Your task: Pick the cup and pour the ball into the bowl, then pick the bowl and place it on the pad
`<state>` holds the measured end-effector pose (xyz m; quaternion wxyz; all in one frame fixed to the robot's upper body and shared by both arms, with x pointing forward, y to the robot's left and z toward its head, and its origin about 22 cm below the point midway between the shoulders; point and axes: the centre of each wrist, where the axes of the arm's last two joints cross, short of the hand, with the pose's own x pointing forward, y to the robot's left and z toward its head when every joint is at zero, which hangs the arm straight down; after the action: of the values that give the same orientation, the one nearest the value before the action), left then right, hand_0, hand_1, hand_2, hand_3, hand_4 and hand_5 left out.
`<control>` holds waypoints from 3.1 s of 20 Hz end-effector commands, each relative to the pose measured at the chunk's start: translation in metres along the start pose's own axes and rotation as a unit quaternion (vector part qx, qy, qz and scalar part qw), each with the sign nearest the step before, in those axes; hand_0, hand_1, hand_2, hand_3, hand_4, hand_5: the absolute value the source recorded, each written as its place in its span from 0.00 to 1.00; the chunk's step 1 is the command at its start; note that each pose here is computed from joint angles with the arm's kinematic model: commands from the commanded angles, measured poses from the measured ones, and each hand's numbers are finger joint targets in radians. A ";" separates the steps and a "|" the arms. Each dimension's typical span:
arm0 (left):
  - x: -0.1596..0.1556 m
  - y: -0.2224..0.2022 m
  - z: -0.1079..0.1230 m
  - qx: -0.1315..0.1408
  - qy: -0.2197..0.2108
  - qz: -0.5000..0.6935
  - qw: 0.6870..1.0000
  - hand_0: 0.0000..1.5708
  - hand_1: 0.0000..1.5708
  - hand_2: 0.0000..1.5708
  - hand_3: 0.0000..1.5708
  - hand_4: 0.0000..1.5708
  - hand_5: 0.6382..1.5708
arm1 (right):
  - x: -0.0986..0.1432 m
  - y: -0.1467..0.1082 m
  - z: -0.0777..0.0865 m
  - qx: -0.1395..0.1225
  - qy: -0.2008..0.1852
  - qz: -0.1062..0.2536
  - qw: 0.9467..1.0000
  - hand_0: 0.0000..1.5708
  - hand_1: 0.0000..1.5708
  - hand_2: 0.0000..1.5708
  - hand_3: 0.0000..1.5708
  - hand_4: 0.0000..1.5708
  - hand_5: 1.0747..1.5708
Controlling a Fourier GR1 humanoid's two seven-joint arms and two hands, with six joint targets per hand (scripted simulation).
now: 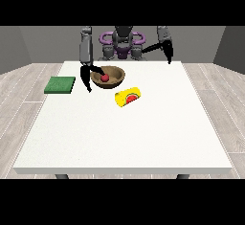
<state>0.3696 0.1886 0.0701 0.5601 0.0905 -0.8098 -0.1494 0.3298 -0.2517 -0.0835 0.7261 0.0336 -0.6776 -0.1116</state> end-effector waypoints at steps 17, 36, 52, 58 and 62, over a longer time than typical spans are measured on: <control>-0.071 0.068 0.043 0.075 0.091 0.001 0.993 0.00 0.00 0.00 0.00 0.00 1.00 | 0.072 0.031 -0.043 -0.011 0.156 0.125 0.980 1.00 1.00 1.00 1.00 0.67 0.96; -0.007 0.005 0.006 0.069 -0.050 -0.010 0.996 0.00 0.00 0.00 0.00 0.00 0.99 | 0.166 -0.160 -0.026 -0.070 0.036 0.026 0.997 1.00 1.00 1.00 1.00 0.67 0.98; 0.068 0.010 0.010 0.090 -0.147 -0.036 0.984 0.00 0.00 0.00 0.00 0.00 0.99 | 0.233 -0.223 -0.006 -0.105 -0.057 0.100 0.988 1.00 1.00 1.00 0.22 0.65 1.00; 0.057 0.011 0.034 0.079 -0.145 -0.026 0.986 0.00 0.00 0.00 0.00 0.00 0.99 | 0.236 -0.229 -0.003 -0.098 -0.062 0.048 0.992 1.00 1.00 1.00 0.00 0.53 1.00; 0.077 0.025 0.003 0.084 -0.131 -0.024 0.987 0.00 0.00 0.00 0.00 0.00 1.00 | 0.245 -0.213 -0.018 -0.097 -0.036 0.048 0.994 1.00 1.00 1.00 0.17 0.47 1.00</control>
<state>0.3309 0.1927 0.1259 0.4307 0.1368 -0.8861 -0.1029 0.3237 -0.5209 0.1030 0.6947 -0.0799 -0.7008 -0.1411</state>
